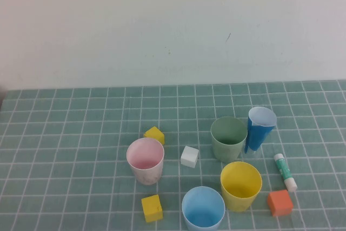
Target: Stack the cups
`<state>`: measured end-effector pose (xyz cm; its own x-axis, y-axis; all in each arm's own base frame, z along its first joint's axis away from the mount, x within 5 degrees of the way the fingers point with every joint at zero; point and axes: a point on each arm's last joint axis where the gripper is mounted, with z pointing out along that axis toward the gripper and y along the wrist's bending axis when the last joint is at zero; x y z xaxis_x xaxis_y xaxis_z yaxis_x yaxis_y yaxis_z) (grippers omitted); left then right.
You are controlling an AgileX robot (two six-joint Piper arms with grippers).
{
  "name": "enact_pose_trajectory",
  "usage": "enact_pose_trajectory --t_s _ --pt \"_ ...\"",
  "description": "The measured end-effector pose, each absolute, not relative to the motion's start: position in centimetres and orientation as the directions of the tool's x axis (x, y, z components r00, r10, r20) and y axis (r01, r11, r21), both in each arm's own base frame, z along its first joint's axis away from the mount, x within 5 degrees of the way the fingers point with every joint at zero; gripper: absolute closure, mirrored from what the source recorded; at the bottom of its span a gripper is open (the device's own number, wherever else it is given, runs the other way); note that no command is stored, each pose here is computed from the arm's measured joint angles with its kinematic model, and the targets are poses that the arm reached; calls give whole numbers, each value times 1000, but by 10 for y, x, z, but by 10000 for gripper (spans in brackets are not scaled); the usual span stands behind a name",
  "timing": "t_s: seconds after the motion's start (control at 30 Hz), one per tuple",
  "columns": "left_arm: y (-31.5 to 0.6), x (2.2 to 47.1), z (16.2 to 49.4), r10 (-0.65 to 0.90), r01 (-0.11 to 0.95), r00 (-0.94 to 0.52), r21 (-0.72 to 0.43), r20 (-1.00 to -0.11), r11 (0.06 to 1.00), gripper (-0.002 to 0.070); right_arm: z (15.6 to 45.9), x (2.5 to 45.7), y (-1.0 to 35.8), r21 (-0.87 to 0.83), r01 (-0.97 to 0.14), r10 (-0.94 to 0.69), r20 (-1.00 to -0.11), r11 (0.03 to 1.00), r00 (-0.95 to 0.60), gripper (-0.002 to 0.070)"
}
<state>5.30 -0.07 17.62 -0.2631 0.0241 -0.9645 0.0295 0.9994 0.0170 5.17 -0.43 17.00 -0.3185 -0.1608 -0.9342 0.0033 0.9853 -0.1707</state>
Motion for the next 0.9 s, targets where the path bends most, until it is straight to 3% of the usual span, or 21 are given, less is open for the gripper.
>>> enact_pose_trajectory --t_s 0.9 --pt "-1 53 177 11 31 -252 3 -968 1000 678 170 52 -4 -173 4 -163 -935 985 -315 679"
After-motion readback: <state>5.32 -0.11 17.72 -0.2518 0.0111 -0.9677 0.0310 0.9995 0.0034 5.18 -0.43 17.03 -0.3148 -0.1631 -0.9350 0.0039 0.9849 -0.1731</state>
